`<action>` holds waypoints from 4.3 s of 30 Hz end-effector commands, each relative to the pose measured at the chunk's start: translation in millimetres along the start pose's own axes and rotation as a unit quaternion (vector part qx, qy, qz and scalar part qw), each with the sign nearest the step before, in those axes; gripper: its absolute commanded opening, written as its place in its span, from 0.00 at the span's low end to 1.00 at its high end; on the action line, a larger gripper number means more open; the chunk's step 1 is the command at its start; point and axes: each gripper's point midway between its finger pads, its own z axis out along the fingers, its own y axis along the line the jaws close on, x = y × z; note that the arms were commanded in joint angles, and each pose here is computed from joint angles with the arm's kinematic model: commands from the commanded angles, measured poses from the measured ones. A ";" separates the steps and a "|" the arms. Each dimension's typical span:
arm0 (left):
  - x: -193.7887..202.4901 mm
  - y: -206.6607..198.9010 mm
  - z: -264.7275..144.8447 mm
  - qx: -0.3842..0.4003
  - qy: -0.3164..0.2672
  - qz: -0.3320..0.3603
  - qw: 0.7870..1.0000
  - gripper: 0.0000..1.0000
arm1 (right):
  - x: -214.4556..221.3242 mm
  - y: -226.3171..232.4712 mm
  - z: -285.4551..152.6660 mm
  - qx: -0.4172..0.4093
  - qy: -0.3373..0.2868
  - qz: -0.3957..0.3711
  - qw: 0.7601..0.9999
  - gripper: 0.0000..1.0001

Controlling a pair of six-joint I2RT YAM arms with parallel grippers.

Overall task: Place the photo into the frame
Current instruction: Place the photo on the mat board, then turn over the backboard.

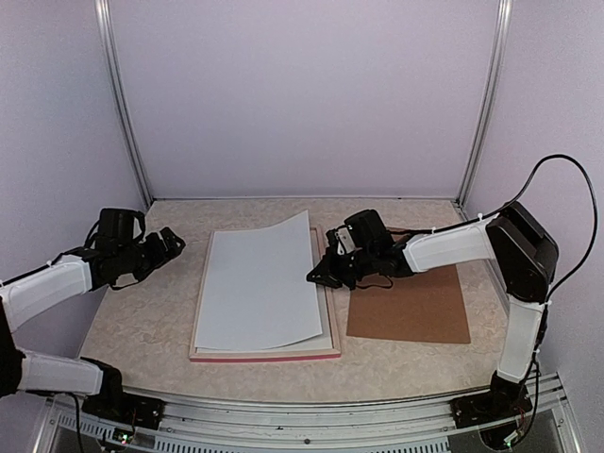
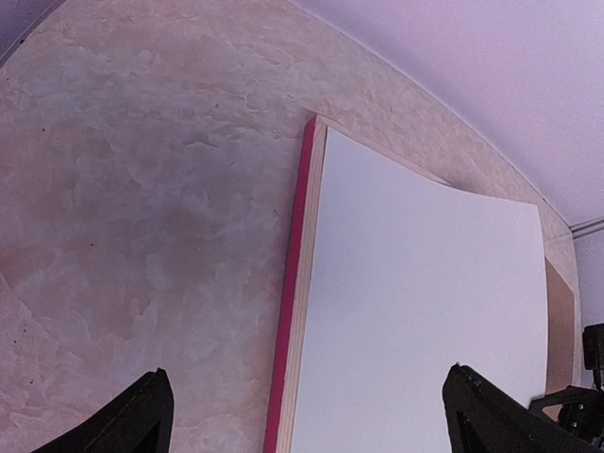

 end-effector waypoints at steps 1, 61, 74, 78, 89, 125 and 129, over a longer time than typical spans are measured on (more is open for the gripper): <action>-4.6 -13.1 2.4 0.010 -0.012 0.024 1.000 0.99 | -2.4 -2.2 -10.9 0.014 -0.011 -0.009 1.000 0.00; 15.2 -22.1 15.7 0.008 0.012 0.047 0.999 0.99 | 1.2 -9.8 -1.4 0.074 -0.008 -0.047 0.996 0.33; 30.2 -18.0 21.6 0.009 0.027 0.050 0.998 0.99 | -17.6 -30.4 -32.6 0.165 -0.066 -0.097 0.979 0.51; 45.2 -19.1 29.4 0.017 0.049 0.052 0.997 0.99 | -20.0 -41.8 -29.3 0.196 -0.060 -0.121 0.971 0.55; 76.7 -57.0 35.7 0.022 0.068 0.113 0.991 0.99 | -24.6 -93.1 -67.2 0.304 -0.065 -0.149 0.939 0.67; 276.9 -333.3 115.3 0.166 0.202 0.318 0.911 0.99 | -45.3 -278.2 -293.4 0.429 -0.190 0.036 0.882 0.81; 291.7 -334.1 133.1 0.157 0.215 0.311 0.912 0.99 | -43.0 -285.3 -291.1 0.418 -0.192 0.048 0.887 0.80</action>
